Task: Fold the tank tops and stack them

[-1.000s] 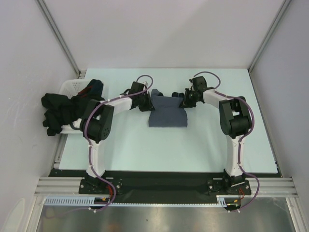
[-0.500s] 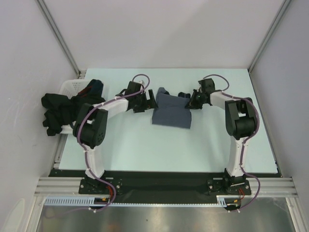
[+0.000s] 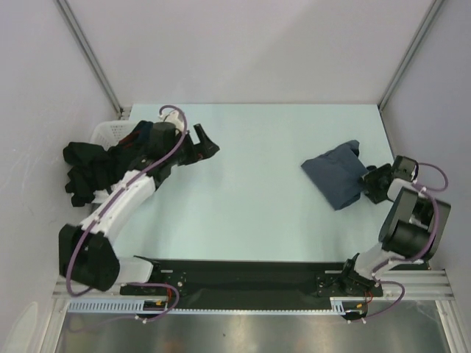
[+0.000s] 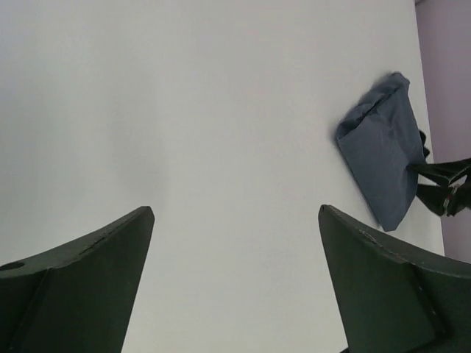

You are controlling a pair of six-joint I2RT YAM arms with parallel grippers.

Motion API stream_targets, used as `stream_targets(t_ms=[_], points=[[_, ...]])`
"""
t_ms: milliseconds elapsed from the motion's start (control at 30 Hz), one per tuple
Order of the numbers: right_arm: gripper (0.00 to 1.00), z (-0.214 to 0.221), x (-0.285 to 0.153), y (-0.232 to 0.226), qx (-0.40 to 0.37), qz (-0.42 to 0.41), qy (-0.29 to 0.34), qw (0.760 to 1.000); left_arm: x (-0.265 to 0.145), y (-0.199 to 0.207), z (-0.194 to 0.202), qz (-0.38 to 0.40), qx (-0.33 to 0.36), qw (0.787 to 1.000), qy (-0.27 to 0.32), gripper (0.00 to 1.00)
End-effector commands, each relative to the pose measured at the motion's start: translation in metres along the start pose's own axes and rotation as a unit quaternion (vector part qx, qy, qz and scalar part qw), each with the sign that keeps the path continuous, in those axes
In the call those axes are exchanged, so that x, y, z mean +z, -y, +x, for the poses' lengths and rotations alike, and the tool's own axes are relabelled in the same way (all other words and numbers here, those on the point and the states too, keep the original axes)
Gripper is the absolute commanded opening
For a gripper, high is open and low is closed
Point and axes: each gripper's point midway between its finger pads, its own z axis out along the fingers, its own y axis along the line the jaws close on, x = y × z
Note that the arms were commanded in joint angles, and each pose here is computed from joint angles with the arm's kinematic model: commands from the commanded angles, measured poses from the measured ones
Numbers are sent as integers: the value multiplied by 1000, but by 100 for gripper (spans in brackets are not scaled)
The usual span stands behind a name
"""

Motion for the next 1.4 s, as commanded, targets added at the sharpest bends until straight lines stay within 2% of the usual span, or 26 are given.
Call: stream_targets(t_ms=[0,33,67,100,133,167,300,367,467,533,567,633,667,767,867,1033,1100,1200,1233,1267,1300,1333,1367], points=[[69,-30,-36,-3,24,3,95,995,-30,-7,-13,-10,-6,999,40,100],[75,-29,-43,2,26,18,98,995,-36,-14,-14,-28,-3,999,44,100],[85,-34,-59,3,24,29,119,992,-48,-21,-29,-52,6,996,73,100],[91,-42,-66,3,24,34,140,989,-53,-24,-28,-58,9,996,69,100],[98,-41,-74,5,21,44,141,989,-64,-40,-33,-107,8,991,82,100],[100,-47,-84,8,21,57,158,986,-73,-53,-39,-139,4,986,94,100],[100,-61,-130,-1,9,56,208,976,-118,-98,-59,-242,-44,957,156,100],[100,-61,-142,-10,-3,40,218,975,-130,-106,-62,-252,-65,950,172,100],[100,-46,-160,-50,-61,-20,232,971,-141,-129,-65,-275,-111,936,188,100],[100,-15,-166,-86,-122,-60,222,966,-150,-146,-68,-293,-142,925,195,100],[100,-11,-168,-91,-138,-54,234,961,-161,-165,-72,-313,-175,910,211,100],[100,23,-164,-112,-194,-72,213,955,-165,-184,-72,-326,-212,895,216,100],[100,30,-163,-116,-207,-74,209,953,-175,-201,-74,-346,-235,880,225,100],[100,62,-155,-130,-243,-98,174,949,-181,-235,-72,-384,-279,852,222,100],[100,90,-152,-141,-281,-123,159,938,-189,-258,-76,-418,-296,827,231,100],[100,119,-145,-145,-324,-128,144,926,-189,-287,-80,-464,-308,797,234,100],[100,126,-145,-147,-334,-131,141,923,-173,-298,-71,-452,-332,800,214,99],[100,130,-146,-150,-339,-134,140,921,-160,-311,-60,-460,-345,795,193,81],[100,130,-146,-150,-340,-135,140,920,-156,-311,-61,-453,-347,799,189,59],[100,131,-145,-148,-340,-134,139,920,-151,-310,-60,-443,-343,808,182,44],[100,130,-145,-149,-341,-134,141,920,-147,-307,-62,-429,-340,817,179,20],[100,131,-144,-148,-342,-133,140,920,-142,-304,-65,-412,-326,833,175,0],[100,131,-143,-147,-342,-131,139,920,-139,-293,-72,-387,-312,849,179,0]])
